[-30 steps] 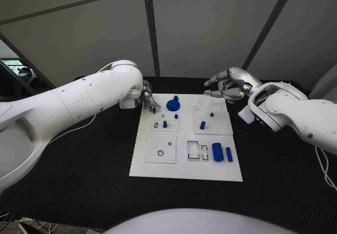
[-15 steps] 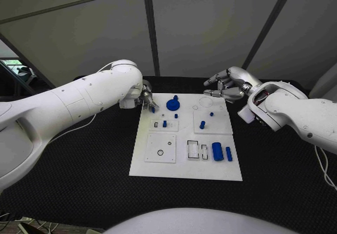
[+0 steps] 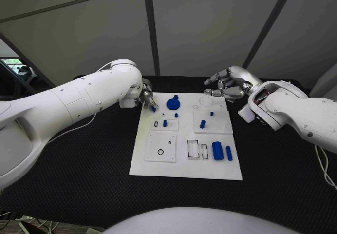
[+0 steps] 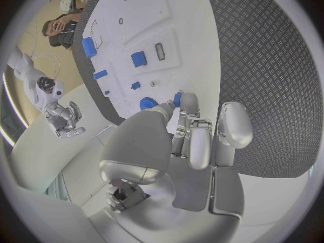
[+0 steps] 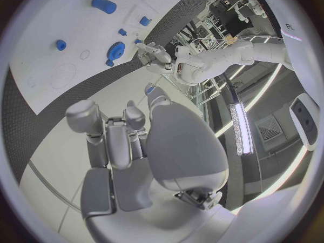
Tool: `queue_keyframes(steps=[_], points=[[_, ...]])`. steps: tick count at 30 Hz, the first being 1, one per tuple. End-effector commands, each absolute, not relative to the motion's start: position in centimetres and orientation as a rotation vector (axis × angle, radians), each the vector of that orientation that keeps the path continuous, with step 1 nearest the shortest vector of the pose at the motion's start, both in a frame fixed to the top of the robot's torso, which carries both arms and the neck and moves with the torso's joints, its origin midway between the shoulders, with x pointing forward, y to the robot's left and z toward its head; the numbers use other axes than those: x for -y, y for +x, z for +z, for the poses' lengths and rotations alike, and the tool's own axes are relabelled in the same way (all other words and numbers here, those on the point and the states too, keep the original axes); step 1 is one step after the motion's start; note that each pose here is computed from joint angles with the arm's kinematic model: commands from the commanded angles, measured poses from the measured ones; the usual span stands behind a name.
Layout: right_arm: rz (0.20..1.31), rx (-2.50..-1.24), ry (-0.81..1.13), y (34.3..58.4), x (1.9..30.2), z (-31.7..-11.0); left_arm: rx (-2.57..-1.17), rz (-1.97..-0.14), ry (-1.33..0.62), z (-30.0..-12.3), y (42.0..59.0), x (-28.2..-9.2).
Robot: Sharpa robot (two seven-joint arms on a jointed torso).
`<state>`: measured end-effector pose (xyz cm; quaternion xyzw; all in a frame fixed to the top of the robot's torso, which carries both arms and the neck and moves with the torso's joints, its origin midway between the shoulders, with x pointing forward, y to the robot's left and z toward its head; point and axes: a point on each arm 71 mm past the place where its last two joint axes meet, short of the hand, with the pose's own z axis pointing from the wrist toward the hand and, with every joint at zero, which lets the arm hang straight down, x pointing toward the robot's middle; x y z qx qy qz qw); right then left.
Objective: Assemble the parts on the task board
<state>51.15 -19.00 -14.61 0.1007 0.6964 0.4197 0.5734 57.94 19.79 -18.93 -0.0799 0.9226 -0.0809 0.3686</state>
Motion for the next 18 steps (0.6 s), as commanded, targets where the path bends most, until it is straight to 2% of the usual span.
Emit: queue_keyframes(steps=[1,7,18], points=[[0.988,-1.631,0.228,51.2,19.0,-14.5,-2.333,-0.273,-0.233,-18.6,57.9,-19.9],[0.983,-1.631,0.231,51.2,19.2,-14.5,-2.282,-0.326,-0.285,-17.8,57.0,-20.8],[0.971,-1.631,0.238,51.2,19.7,-14.5,-2.203,-0.39,-0.3,-16.7,54.0,-21.3]])
